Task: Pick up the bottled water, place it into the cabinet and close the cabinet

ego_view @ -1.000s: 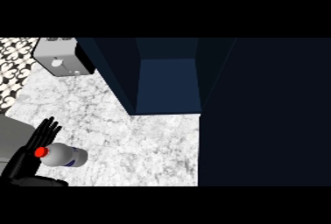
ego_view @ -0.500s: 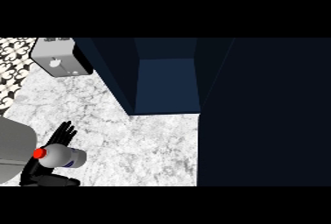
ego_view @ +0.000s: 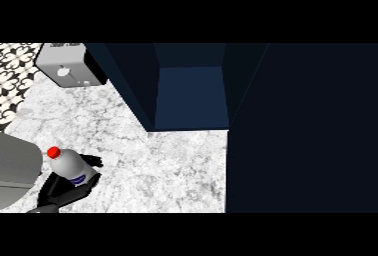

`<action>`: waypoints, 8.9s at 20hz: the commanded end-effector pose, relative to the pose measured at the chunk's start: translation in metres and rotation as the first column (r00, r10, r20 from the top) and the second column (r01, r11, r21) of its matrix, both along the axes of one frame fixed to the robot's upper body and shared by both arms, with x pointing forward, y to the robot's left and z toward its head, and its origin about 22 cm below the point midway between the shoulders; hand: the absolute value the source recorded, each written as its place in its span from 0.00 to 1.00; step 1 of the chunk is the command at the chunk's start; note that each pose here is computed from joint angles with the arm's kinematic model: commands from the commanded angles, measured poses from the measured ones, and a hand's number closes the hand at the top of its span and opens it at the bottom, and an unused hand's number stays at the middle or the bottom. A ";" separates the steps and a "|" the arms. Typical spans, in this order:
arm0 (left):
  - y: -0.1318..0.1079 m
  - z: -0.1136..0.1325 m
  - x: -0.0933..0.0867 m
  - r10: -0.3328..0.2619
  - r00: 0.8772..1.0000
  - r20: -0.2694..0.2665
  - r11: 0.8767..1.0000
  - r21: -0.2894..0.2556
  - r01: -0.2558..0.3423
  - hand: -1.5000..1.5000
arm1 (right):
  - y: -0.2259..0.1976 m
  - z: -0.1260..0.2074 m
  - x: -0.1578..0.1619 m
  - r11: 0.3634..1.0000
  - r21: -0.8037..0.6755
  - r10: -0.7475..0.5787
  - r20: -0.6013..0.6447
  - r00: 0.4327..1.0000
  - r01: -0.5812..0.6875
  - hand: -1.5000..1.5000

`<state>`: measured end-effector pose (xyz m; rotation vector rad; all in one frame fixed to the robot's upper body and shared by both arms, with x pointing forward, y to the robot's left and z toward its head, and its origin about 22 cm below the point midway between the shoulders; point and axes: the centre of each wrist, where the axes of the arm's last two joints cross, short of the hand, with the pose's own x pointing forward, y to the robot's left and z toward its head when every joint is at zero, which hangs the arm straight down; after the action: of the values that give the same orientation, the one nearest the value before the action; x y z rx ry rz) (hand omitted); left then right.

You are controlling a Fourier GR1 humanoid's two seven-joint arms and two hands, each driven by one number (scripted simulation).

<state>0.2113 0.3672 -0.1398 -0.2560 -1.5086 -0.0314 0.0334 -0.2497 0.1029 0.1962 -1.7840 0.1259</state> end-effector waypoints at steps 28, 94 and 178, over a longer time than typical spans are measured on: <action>-0.169 0.003 0.047 0.198 0.973 0.119 0.952 -0.259 -0.162 1.00 | -0.003 0.024 -0.004 0.999 0.039 -0.003 0.026 1.000 0.002 0.00; -0.254 0.195 0.232 0.333 0.870 0.363 0.858 0.266 -0.440 0.00 | -0.022 0.002 0.007 0.997 0.024 0.072 0.078 0.994 -0.074 0.00; -0.062 0.190 -0.054 0.122 0.941 0.315 0.955 -0.294 -0.025 0.00 | 0.075 0.040 -0.001 0.666 0.055 0.740 0.084 0.668 -0.744 1.00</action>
<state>0.1566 0.2922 0.0427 -0.4330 -1.8579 0.2384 0.0387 -0.2008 0.1130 0.7650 -1.6391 0.5500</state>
